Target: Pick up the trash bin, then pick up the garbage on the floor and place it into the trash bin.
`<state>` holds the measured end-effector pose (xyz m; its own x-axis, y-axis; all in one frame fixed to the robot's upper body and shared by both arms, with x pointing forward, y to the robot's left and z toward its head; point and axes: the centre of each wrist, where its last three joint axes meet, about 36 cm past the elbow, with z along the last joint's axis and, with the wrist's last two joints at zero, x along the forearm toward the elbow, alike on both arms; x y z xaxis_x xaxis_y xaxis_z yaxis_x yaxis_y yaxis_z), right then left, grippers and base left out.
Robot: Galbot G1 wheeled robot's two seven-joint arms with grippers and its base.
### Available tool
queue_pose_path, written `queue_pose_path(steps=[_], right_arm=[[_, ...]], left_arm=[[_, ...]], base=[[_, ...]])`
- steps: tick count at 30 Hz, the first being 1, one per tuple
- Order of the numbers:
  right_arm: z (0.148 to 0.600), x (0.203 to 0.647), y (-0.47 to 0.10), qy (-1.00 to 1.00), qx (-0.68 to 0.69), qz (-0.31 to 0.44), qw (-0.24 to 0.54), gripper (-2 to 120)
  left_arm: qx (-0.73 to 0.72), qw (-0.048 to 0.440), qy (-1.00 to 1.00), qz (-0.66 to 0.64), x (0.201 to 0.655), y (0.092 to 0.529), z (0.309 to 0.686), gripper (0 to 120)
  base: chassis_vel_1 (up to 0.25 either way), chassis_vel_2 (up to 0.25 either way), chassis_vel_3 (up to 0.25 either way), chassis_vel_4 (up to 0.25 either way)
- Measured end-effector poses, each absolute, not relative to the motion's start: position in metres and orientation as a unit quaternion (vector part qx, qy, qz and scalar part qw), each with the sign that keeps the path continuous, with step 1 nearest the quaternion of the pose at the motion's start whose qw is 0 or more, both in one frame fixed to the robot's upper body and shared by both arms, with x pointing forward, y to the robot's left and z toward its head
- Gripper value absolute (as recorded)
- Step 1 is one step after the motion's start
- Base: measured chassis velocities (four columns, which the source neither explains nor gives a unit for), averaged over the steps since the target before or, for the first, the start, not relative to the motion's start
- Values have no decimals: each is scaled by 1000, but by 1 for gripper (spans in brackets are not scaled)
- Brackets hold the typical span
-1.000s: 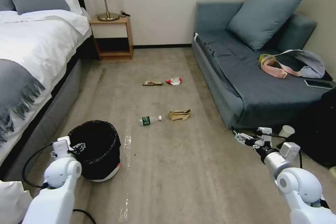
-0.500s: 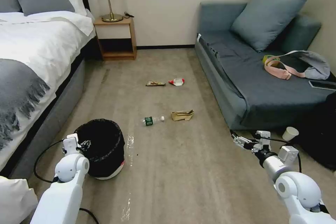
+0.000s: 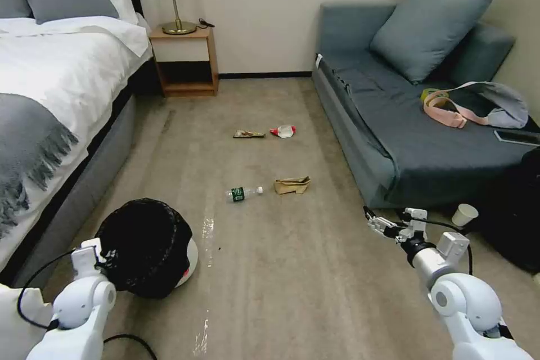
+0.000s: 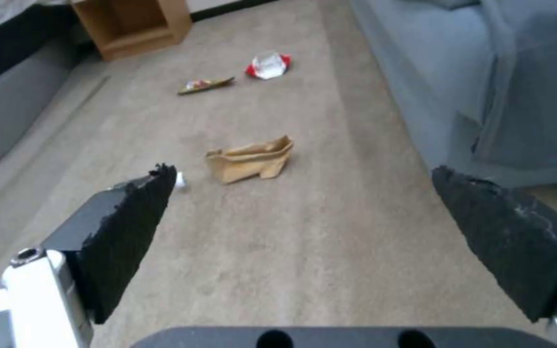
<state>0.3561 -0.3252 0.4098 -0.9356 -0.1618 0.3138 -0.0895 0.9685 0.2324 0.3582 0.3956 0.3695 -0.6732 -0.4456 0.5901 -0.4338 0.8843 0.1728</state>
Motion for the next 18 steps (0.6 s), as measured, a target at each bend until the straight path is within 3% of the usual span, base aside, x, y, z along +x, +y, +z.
queue_pose_path(steps=[5, 11, 18], right_arm=[[405, 353, -315, -976, 71, -114, 170, 100], [403, 351, -312, -976, 74, -114, 171, 100], [397, 349, -313, -976, 80, -107, 172, 100]], left_arm=[[245, 308, -919, -7, 350, 394, 382, 9], [249, 299, -921, -4, 346, 394, 387, 8], [259, 253, -932, -25, 337, 384, 418, 3]], base=[[0, 0, 0, 0], [0, 0, 0, 0], [0, 0, 0, 0]])
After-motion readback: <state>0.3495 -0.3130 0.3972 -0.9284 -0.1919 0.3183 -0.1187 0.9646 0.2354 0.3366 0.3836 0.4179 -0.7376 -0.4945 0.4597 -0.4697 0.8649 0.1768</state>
